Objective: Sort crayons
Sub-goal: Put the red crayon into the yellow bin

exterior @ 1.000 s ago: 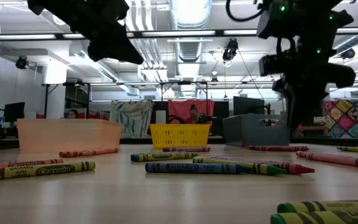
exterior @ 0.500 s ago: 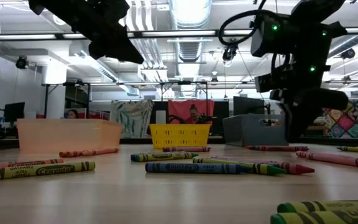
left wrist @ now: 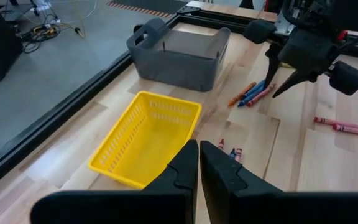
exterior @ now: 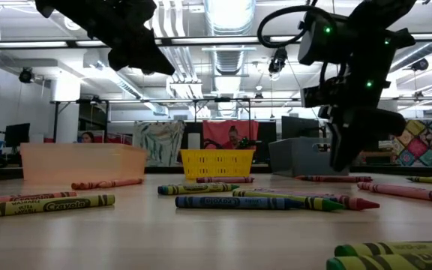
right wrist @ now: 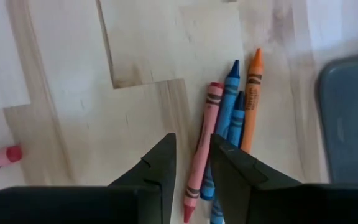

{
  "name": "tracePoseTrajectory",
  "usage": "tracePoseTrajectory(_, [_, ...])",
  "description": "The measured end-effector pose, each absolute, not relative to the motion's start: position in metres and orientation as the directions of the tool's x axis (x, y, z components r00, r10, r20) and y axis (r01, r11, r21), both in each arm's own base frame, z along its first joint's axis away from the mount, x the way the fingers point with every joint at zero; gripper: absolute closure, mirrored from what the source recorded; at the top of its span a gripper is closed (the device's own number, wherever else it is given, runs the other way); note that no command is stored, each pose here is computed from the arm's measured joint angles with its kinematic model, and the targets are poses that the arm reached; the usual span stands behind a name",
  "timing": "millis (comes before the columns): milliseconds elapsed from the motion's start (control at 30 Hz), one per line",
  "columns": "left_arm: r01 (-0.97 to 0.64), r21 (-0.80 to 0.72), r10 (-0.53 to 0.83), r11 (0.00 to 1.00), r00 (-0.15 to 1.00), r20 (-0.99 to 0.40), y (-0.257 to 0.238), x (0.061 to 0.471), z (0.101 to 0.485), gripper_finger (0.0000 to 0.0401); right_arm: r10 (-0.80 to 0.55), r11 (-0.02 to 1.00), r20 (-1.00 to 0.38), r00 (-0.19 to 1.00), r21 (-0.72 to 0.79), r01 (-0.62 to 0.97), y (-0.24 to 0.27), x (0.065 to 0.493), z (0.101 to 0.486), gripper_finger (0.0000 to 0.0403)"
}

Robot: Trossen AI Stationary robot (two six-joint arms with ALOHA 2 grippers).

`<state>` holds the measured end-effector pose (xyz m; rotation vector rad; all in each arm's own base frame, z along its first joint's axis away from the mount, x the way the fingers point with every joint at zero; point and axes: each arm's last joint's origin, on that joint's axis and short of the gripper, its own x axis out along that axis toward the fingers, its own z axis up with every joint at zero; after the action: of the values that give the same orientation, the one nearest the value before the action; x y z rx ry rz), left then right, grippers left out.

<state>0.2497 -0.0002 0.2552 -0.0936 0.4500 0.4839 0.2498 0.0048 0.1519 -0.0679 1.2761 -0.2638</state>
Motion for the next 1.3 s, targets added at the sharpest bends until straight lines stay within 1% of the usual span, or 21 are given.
tracePoseTrajectory(200, [-0.469, 0.018, 0.428, 0.883, 0.790, -0.439, 0.000, 0.250, 0.255, 0.0401, -0.235, 0.967, -0.938, 0.255, -0.200, 0.157, 0.005, 0.254, 0.144, 0.0313])
tracePoseTrajectory(400, [-0.469, 0.018, 0.429, 0.883, 0.789, -0.440, 0.000, 0.250, 0.255, 0.0401, -0.257, 0.962, -0.941, 0.219, -0.226, 0.156, 0.004, 0.256, 0.135, 0.0315])
tracePoseTrajectory(633, [-0.469, 0.018, 0.428, 0.883, 0.790, -0.440, 0.000, 0.250, 0.255, 0.0401, -0.250, 0.963, -0.942, 0.222, -0.220, 0.154, 0.005, 0.256, 0.135, 0.0330])
tracePoseTrajectory(833, [-0.468, 0.018, 0.428, 0.883, 0.790, -0.440, 0.000, 0.250, 0.255, 0.0401, -0.203, 0.973, -0.952, 0.227, -0.170, 0.156, 0.006, 0.256, 0.135, 0.0339])
tracePoseTrajectory(1300, [-0.468, 0.017, 0.427, 0.884, 0.791, -0.439, 0.000, 0.250, 0.255, 0.0401, -0.169, 0.978, -0.952, 0.254, -0.130, 0.163, 0.007, 0.253, 0.145, 0.0333])
